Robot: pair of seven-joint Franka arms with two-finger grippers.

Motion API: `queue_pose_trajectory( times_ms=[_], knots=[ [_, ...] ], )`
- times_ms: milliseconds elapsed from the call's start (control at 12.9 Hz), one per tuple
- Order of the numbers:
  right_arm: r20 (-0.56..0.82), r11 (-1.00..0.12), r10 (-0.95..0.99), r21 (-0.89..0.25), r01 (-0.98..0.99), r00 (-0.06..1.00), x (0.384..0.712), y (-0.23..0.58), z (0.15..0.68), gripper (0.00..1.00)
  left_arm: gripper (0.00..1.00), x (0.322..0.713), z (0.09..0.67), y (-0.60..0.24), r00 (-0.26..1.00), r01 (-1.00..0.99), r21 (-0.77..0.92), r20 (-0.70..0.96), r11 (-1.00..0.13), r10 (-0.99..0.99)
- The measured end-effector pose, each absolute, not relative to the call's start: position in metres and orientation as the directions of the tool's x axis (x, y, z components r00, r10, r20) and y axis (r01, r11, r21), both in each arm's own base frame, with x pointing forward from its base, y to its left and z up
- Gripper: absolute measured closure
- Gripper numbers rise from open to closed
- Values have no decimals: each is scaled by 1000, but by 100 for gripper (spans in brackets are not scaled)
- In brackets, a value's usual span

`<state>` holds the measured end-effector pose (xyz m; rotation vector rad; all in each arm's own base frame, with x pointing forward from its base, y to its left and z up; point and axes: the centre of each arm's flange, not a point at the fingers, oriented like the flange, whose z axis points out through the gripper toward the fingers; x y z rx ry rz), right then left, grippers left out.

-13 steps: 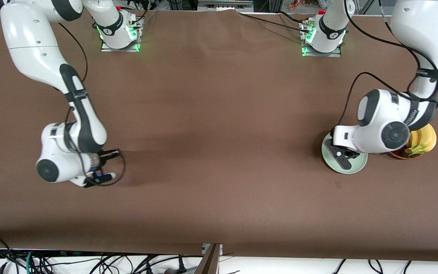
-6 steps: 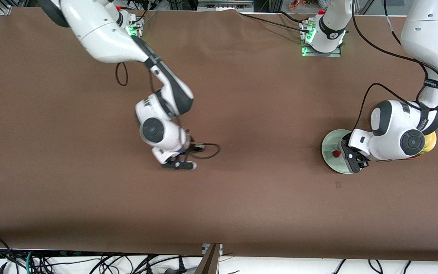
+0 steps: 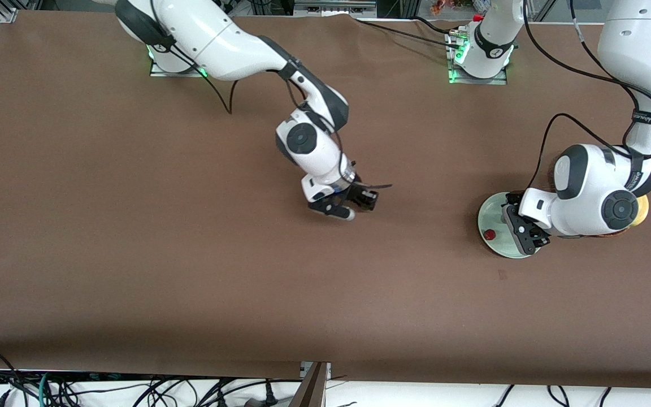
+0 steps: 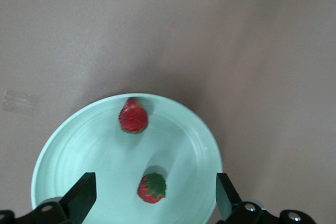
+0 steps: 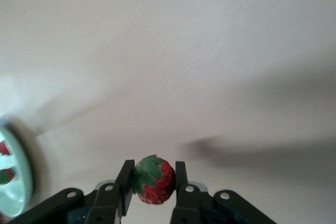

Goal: Collect all strawberries into plate

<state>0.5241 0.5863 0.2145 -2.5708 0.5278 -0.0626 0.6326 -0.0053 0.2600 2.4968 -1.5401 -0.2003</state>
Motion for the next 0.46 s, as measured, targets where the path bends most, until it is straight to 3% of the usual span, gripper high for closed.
queue_pose_trajectory(
  times_ms=[309, 463],
  knots=[
    [-42, -770, -385, -536, -347, 922, 514, 605, 181, 59, 0, 627, 274, -76, 623, -748, 262, -42, -610, -781],
    [-33, -772, -389, -534, -345, 921, 522, 602, 186, 41, 0, 619, 265, -113, 688, -682, 267, -81, -681, -721]
  ],
)
